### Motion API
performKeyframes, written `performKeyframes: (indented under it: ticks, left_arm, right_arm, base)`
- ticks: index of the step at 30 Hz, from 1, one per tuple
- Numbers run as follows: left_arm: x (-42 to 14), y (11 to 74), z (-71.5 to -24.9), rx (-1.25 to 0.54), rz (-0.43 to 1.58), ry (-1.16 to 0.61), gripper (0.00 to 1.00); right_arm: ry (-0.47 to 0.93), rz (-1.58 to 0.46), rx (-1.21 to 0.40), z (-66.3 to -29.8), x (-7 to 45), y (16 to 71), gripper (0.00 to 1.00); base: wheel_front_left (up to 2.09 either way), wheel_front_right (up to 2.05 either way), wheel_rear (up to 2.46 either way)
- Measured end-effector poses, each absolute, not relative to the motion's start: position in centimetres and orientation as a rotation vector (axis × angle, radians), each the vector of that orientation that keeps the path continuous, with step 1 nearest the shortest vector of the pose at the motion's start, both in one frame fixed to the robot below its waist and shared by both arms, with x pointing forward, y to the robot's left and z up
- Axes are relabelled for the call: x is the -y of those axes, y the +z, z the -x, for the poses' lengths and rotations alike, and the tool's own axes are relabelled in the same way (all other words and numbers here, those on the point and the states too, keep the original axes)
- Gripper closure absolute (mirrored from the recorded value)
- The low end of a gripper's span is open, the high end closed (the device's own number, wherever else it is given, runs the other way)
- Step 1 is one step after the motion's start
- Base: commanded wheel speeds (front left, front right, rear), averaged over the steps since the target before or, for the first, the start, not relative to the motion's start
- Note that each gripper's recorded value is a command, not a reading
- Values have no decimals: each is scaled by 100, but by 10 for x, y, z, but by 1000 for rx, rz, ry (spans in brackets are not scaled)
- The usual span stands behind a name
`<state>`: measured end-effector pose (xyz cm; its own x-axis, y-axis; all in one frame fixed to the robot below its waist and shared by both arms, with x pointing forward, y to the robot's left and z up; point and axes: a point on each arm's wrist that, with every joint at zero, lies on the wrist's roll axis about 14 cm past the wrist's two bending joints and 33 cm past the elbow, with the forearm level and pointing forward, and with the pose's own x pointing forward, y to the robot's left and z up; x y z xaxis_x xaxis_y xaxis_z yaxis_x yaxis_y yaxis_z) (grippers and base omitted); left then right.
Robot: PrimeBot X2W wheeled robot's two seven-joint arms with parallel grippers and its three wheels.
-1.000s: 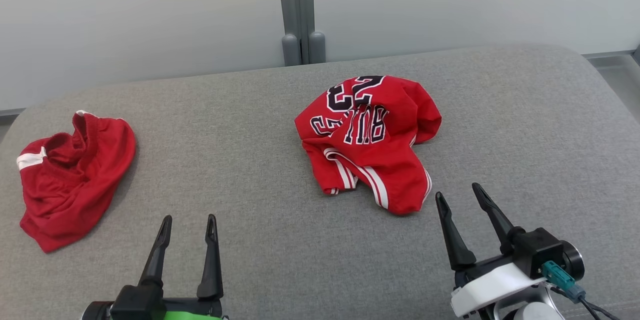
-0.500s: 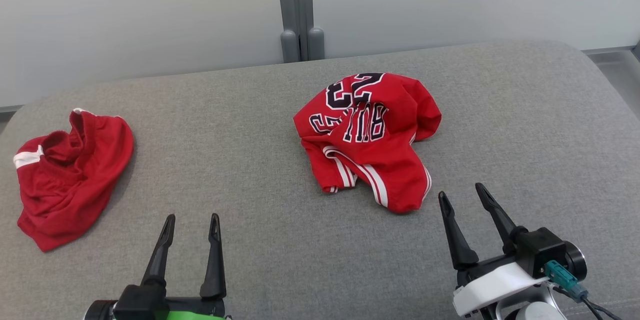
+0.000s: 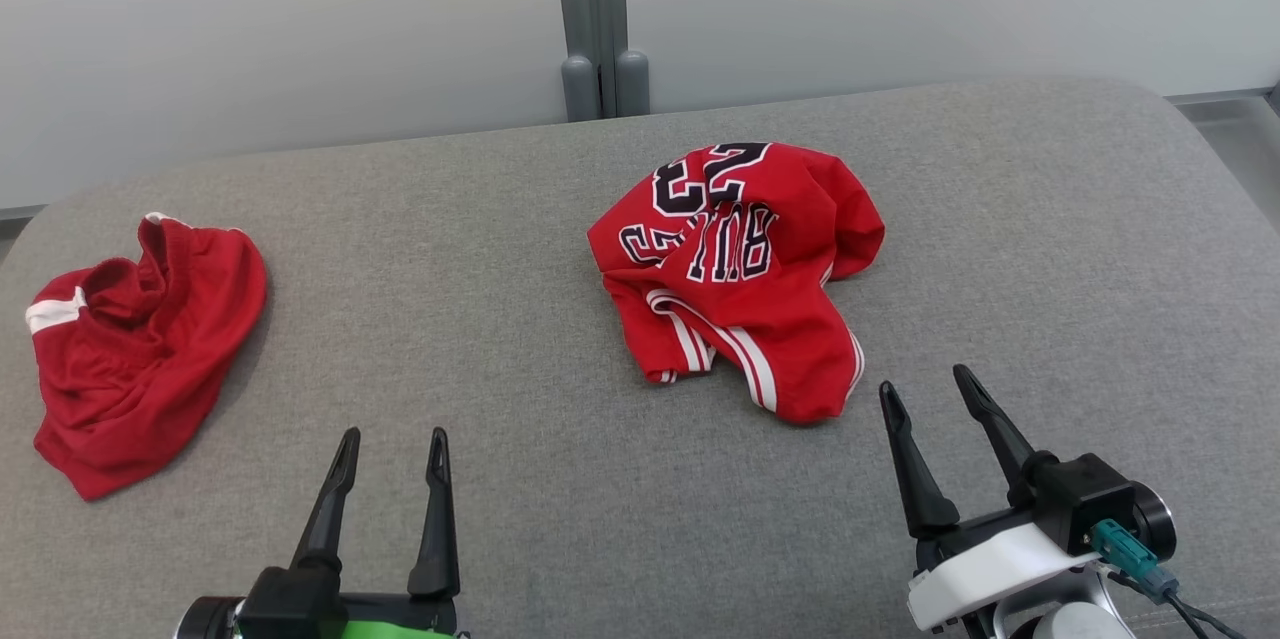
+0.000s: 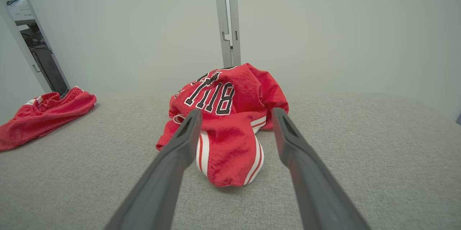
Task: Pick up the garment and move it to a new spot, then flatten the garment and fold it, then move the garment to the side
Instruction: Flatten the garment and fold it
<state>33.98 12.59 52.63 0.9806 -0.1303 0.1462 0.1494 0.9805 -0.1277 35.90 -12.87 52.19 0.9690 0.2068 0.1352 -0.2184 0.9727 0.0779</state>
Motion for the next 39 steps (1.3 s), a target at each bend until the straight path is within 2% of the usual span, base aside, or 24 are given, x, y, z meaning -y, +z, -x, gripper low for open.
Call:
performKeyframes:
  ticks: [6, 12, 21, 27, 39]
  left_arm:
    - [-117, 524, -341, 132, 120, -177, 0]
    - [-85, 521, -351, 126, 65, -307, 0]
    - [-6, 502, -368, 56, 83, -596, 0]
    - [58, 483, -363, 10, 31, -873, 0]
    - [115, 424, -381, -86, -112, -1175, 0]
  right_arm:
    - [213, -93, 122, -359, 129, 520, 0]
    - [203, -92, 112, -365, 133, 517, 0]
    - [96, -89, 119, -383, 169, 517, 0]
    - [31, -67, 128, -393, 192, 519, 0]
    - [-80, -67, 61, -403, 230, 494, 0]
  base:
    - [0, 0, 0]
    - [0, 0, 0]
    - [0, 0, 0]
    - [0, 0, 0]
    - [0, 0, 0]
